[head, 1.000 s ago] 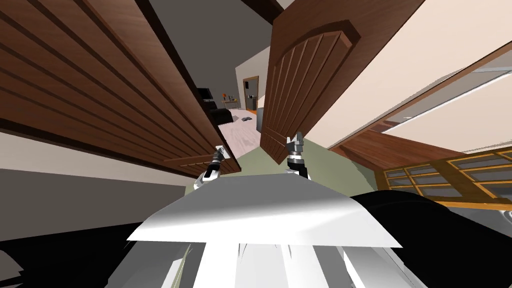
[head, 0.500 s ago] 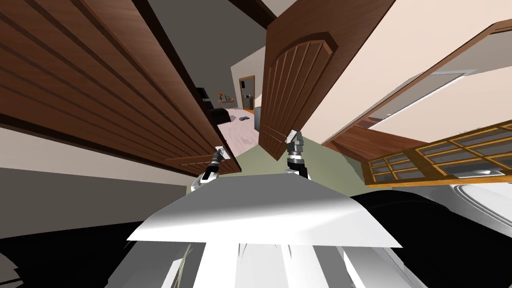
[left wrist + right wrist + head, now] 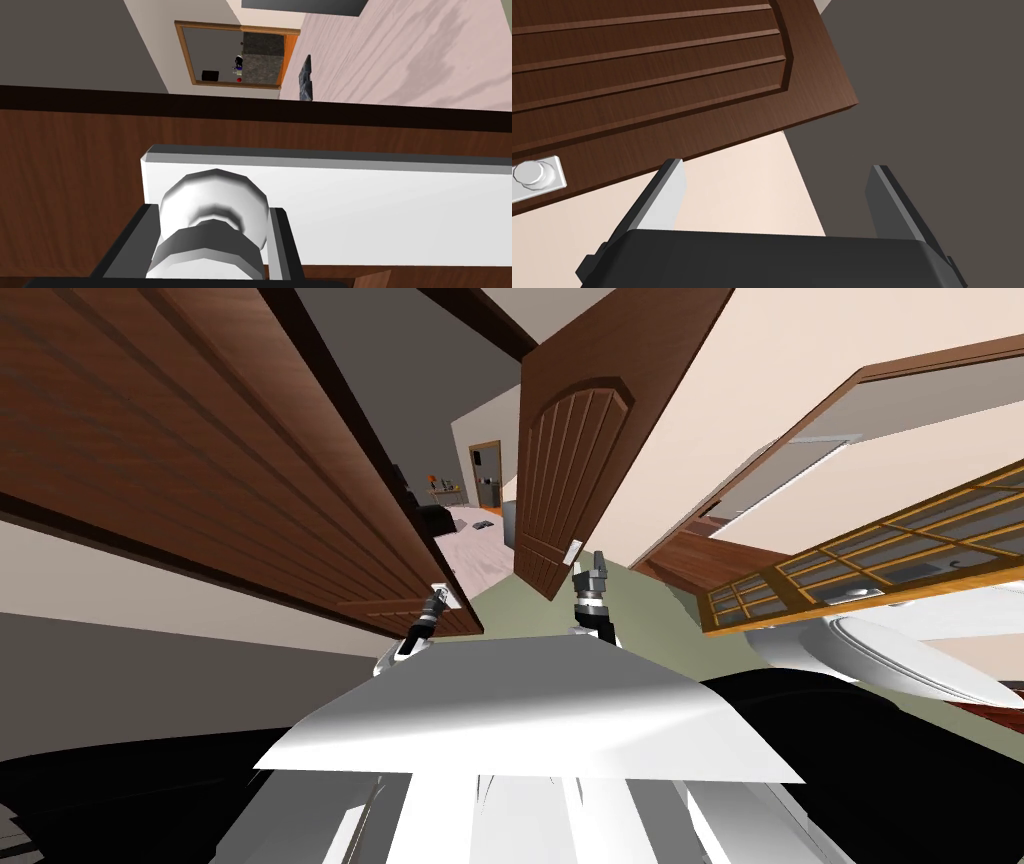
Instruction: Pull the door open
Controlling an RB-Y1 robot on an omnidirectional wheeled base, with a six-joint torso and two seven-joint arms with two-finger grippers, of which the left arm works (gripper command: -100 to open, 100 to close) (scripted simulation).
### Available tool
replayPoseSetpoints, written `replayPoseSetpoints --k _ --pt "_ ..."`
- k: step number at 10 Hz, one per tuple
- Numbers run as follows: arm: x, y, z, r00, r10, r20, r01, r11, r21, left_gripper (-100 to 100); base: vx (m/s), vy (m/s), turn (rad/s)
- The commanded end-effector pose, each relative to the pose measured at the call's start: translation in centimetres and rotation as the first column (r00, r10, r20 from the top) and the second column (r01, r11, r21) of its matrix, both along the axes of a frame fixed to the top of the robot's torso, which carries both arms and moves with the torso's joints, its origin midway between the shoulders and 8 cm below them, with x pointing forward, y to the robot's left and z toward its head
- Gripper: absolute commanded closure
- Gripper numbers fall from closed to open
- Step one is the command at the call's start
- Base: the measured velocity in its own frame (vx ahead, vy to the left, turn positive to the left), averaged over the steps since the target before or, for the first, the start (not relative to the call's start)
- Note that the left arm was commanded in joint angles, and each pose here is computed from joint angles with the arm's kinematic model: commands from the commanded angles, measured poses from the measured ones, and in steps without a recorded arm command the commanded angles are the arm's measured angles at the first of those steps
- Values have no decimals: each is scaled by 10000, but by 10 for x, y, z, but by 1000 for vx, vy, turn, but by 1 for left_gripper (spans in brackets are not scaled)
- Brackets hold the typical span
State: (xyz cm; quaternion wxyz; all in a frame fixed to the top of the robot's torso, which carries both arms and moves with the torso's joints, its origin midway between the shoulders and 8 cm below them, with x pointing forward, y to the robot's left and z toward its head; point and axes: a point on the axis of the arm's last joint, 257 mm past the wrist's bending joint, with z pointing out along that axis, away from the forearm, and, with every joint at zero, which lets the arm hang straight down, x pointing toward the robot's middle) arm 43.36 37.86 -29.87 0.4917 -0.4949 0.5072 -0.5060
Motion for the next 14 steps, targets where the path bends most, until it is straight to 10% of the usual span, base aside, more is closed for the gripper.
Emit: replayPoseSetpoints --k 1,14 --pt "0 0 0 10000 0 0 0 10000 0 100 -99 37 -41" --pt "-55 6 -4 9933 -1154 -58 1154 9933 24 100 -158 62 -98"
